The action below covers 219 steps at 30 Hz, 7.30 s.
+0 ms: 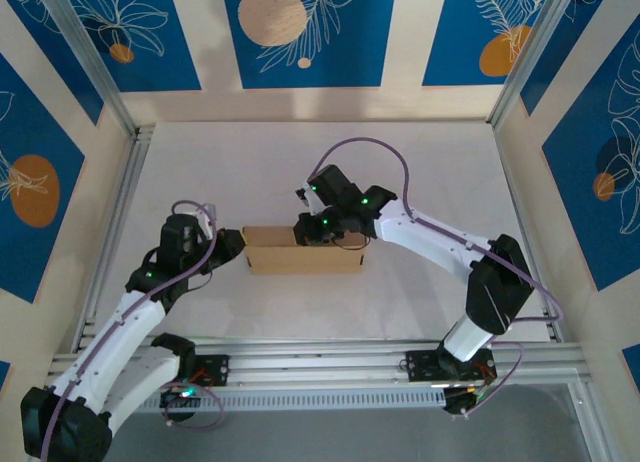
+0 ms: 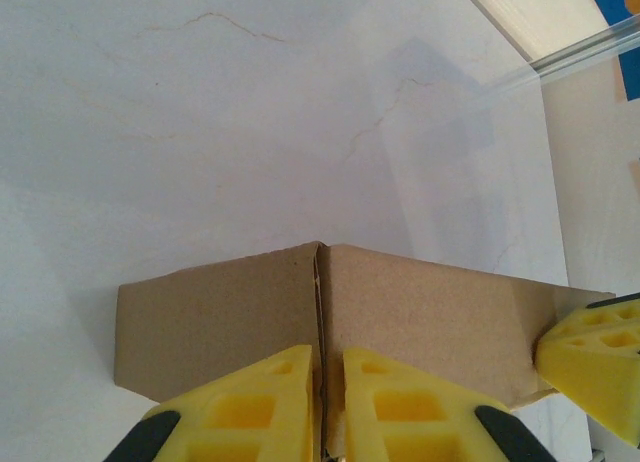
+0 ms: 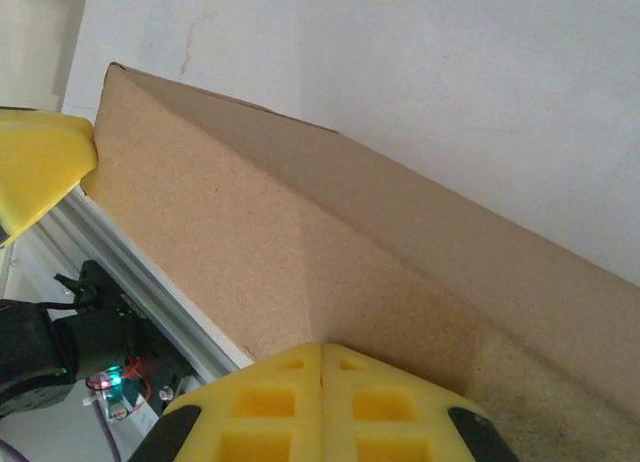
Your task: Fold the paper box
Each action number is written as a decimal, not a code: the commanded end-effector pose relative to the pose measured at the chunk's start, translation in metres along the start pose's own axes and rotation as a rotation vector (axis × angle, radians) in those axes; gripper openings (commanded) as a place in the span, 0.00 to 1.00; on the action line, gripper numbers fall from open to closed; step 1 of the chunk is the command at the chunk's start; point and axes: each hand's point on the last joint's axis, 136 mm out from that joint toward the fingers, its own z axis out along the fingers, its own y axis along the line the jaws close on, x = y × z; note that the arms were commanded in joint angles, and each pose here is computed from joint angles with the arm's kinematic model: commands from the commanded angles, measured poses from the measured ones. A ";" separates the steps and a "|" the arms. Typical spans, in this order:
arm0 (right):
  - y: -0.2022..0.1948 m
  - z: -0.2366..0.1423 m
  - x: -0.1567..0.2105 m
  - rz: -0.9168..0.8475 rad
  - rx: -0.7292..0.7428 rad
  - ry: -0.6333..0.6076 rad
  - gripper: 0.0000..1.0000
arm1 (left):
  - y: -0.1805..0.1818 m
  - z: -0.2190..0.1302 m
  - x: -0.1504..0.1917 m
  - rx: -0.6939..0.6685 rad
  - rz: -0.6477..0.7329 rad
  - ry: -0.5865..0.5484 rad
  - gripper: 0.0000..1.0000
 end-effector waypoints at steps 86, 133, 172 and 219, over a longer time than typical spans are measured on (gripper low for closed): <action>-0.172 0.008 0.058 0.359 0.116 0.045 0.50 | 0.053 0.058 0.071 -0.166 -0.064 0.243 0.44; -0.170 -0.177 -0.037 -0.389 0.473 -0.870 0.99 | 0.046 0.000 -0.110 -0.467 0.897 -0.603 1.00; -0.325 -0.106 -0.027 -0.116 0.472 -0.850 0.99 | 0.136 0.075 -0.121 -0.385 0.713 -0.455 1.00; -0.329 -0.107 -0.027 -0.096 0.481 -0.850 0.99 | 0.135 0.075 -0.120 -0.381 0.721 -0.457 1.00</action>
